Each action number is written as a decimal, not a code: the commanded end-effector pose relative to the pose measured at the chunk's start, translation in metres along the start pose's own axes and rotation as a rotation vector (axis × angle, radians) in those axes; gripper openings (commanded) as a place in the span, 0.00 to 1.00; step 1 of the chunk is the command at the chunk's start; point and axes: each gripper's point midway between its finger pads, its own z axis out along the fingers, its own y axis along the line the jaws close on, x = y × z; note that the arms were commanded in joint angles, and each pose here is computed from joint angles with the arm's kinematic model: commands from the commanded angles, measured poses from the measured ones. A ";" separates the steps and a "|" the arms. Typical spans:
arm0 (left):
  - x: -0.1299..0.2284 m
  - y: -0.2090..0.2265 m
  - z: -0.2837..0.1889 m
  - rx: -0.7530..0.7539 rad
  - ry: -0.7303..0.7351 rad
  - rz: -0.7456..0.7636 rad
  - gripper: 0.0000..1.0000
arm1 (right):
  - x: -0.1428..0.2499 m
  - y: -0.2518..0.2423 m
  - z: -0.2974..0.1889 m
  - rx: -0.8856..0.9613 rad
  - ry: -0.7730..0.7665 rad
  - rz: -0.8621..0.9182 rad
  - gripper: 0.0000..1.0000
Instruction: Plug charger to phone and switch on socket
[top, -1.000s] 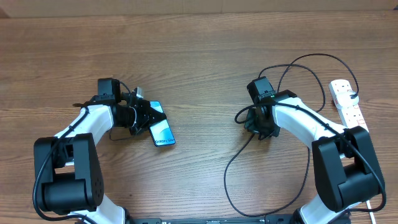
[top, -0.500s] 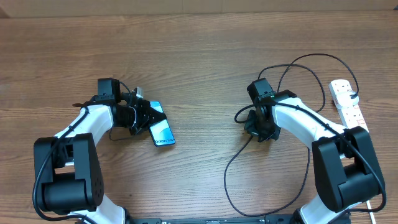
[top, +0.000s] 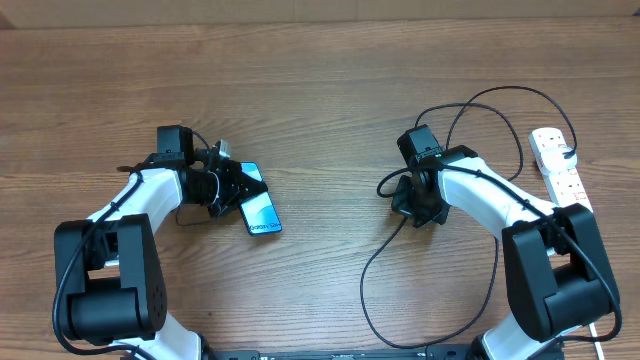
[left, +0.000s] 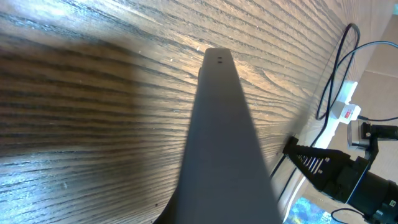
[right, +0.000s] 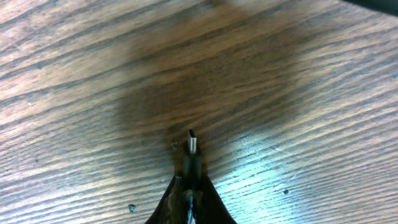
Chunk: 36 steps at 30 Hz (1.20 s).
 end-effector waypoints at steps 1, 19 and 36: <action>-0.002 -0.013 -0.007 0.031 -0.017 0.046 0.04 | 0.004 -0.007 0.005 0.026 0.003 0.002 0.04; 0.000 -0.022 -0.007 0.080 -0.004 0.057 0.04 | 0.003 -0.003 0.005 0.007 -0.001 -0.016 0.04; 0.006 -0.058 -0.015 0.287 0.055 0.050 0.04 | 0.004 -0.002 0.005 0.002 0.005 -0.017 0.04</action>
